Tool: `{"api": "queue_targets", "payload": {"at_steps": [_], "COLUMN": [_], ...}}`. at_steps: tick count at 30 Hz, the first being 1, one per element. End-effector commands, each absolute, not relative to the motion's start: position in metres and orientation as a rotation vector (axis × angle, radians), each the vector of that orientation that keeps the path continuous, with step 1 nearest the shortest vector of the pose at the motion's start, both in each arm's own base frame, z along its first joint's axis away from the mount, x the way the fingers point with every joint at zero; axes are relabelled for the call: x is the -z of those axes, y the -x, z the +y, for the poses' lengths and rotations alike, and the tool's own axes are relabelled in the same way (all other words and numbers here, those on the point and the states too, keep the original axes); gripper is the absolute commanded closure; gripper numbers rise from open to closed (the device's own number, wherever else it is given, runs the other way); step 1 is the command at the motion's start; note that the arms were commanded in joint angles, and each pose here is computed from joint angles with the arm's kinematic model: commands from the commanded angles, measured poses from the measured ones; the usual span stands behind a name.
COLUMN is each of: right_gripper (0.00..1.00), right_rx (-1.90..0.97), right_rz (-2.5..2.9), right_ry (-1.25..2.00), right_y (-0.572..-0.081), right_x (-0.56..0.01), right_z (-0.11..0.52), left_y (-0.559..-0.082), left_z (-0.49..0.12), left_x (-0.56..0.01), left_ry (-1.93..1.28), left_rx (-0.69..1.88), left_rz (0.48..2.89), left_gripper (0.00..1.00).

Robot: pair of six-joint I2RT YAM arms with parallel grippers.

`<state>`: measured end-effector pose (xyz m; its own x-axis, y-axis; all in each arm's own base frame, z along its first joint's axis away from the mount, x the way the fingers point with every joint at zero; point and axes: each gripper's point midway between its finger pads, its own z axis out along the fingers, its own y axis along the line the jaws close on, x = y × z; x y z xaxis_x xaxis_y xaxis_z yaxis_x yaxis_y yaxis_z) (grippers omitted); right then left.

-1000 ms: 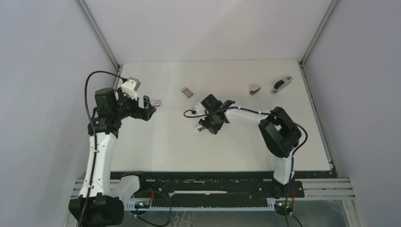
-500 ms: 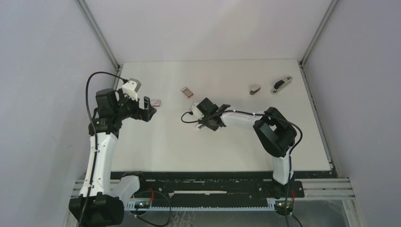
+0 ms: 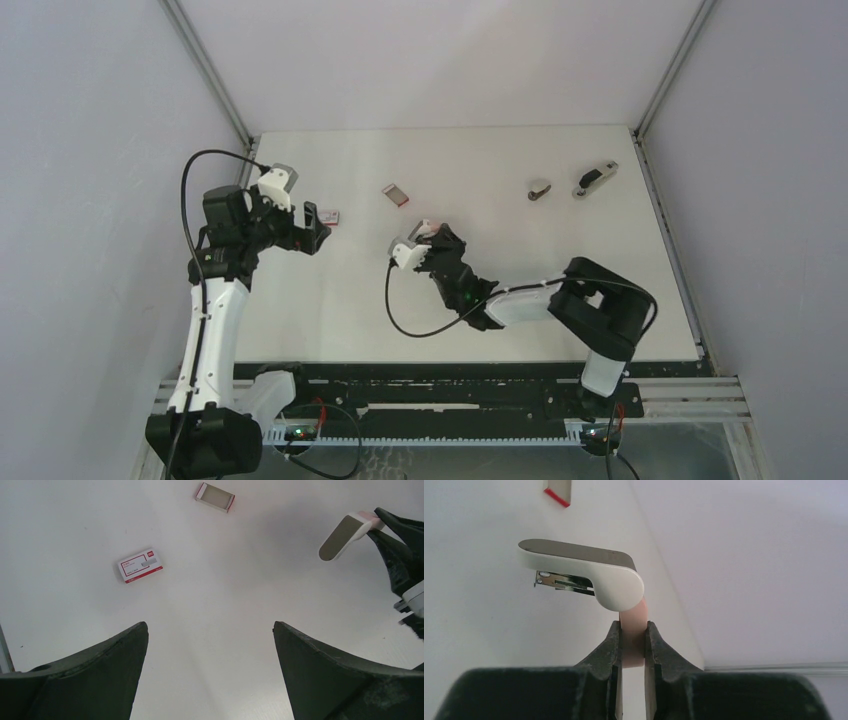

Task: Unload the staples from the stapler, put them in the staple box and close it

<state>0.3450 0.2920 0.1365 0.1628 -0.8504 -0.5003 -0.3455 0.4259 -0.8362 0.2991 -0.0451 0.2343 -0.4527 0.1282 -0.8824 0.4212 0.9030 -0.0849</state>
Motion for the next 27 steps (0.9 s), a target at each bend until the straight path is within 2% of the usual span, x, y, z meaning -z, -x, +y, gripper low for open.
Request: {"api": "queue_targets", "payload": {"at_steps": [1,5,9,15,17,22,27], "right_gripper": [1.00,1.00,1.00,1.00,1.00,1.00,1.00], "right_rx": [0.669,0.608,0.241,0.487,0.437,0.039,-0.072], "right_rz": [1.220,1.235,1.486,1.489,1.588,1.945,2.056], "right_ry": [0.942,0.995,1.235,1.357,1.419,1.225,1.122], "right_y": [-0.354,-0.342,-0.310,-0.321,-0.316,-0.320,-0.329], "right_x": [-0.186,-0.181,-0.136,-0.093,-0.075,-0.093,-0.103], "right_z": [0.293,0.304,0.319,0.308,0.307,0.308,0.286], "left_y": [-0.300,-0.299,-0.299,-0.299,-0.299,-0.303,-0.323], "left_z": [-0.043,-0.043,-0.044,-0.044,-0.044,-0.055,-0.079], "left_x": [-0.236,-0.238,-0.238,-0.236,-0.236,-0.226,-0.203], "left_ry": [-0.379,-0.380,-0.386,-0.383,-0.385,-0.403,-0.473], "left_rx": [0.344,0.338,0.350,0.352,0.354,0.425,0.367], "left_rz": [2.008,1.997,1.998,2.004,2.004,2.022,2.047], "left_gripper": [0.01,0.00,0.01,0.01,0.01,0.01,0.00]}}
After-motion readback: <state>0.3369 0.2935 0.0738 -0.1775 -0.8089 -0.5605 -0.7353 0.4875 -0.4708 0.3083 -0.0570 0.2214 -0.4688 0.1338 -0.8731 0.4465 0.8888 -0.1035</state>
